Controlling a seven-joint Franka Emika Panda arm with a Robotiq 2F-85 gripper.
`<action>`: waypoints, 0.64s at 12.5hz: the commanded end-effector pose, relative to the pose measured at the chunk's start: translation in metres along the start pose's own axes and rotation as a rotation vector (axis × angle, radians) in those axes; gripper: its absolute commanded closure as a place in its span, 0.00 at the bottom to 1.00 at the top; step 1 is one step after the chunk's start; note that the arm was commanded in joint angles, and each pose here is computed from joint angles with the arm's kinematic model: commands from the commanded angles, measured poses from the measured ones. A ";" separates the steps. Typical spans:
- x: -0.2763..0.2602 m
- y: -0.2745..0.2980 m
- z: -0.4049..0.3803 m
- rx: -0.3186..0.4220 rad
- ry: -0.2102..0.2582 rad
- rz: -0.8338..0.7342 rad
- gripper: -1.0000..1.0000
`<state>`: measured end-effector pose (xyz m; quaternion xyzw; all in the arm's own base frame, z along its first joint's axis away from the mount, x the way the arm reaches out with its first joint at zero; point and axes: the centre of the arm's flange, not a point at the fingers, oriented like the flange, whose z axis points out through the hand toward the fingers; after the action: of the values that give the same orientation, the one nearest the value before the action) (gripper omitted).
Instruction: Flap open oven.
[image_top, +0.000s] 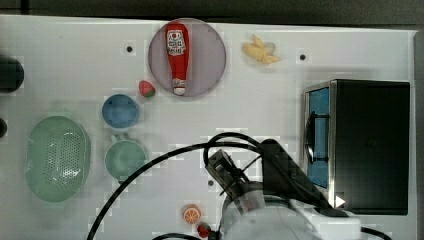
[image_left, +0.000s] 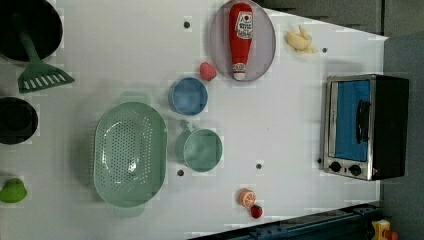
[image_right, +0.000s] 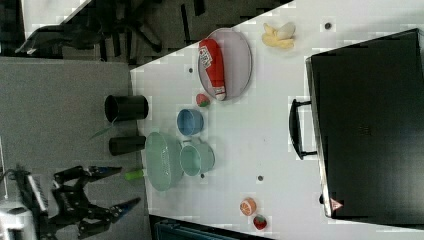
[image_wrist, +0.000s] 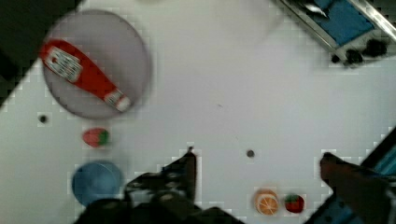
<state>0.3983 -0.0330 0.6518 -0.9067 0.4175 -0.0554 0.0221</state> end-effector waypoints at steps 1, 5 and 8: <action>0.009 -0.012 0.047 -0.081 -0.082 0.068 0.43; 0.027 -0.005 0.073 -0.113 -0.125 0.098 0.82; 0.049 0.006 0.105 -0.135 -0.177 0.046 0.82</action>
<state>0.4425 -0.0520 0.5497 -0.8993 0.4337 0.0565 -0.0067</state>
